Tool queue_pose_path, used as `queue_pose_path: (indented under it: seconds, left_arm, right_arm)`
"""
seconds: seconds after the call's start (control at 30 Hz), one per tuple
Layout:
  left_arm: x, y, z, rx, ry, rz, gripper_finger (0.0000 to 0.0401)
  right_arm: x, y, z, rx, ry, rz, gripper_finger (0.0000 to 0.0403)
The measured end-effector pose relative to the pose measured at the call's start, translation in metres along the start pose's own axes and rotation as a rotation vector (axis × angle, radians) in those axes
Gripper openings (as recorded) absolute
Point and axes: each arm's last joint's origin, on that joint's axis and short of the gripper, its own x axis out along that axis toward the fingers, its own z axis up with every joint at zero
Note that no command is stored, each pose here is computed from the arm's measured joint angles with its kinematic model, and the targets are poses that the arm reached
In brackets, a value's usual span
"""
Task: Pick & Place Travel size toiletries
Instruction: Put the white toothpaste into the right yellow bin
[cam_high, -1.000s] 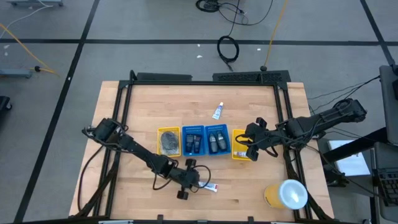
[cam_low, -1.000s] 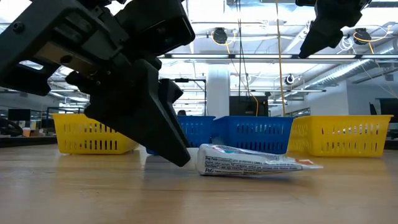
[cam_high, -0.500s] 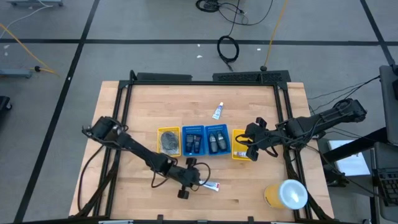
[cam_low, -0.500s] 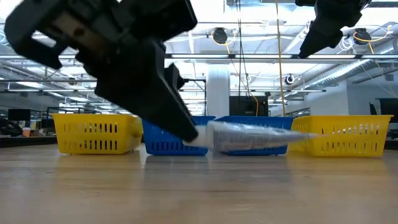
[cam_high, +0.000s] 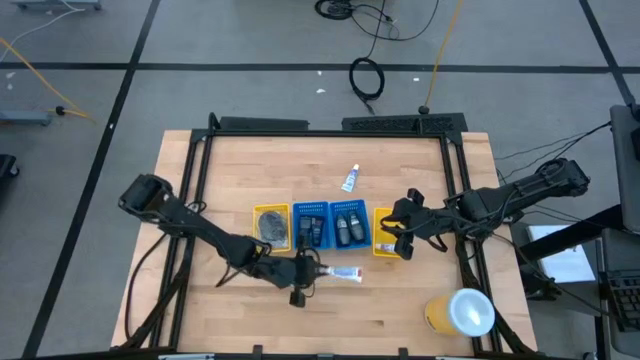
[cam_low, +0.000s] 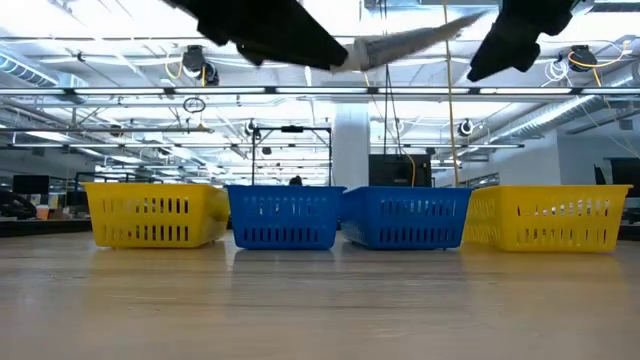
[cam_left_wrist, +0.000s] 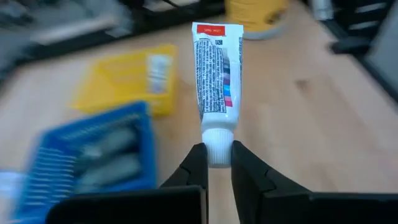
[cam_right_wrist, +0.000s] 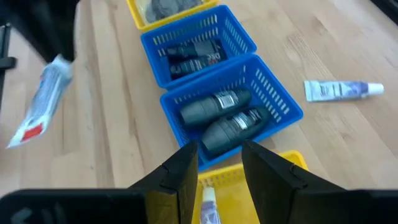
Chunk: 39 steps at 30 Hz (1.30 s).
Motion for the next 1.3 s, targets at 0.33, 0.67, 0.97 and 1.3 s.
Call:
queue_pose_path:
  seconds: [0.33, 0.67, 0.97, 1.3]
  left_arm:
    - [-0.017, 0.016, 0.014, 0.169, -0.024, 0.388, 0.0025]
    - [-0.02, 0.021, 0.017, 0.264, -0.002, 0.562, 0.0025]
    - [-0.018, 0.03, 0.025, 0.311, -0.025, 0.614, 0.0025]
    - [-0.016, 0.035, 0.02, 0.33, 0.024, 0.64, 0.0024]
  right_arm:
    - [-0.001, 0.008, 0.013, 0.036, -0.128, 0.077, 0.0118]
    - [-0.004, 0.012, 0.027, 0.072, -0.26, 0.142, 0.0118]
    - [0.018, 0.014, 0.035, 0.086, -0.247, 0.179, 0.0118]
    - [0.023, 0.006, 0.038, 0.064, -0.228, 0.182, 0.0118]
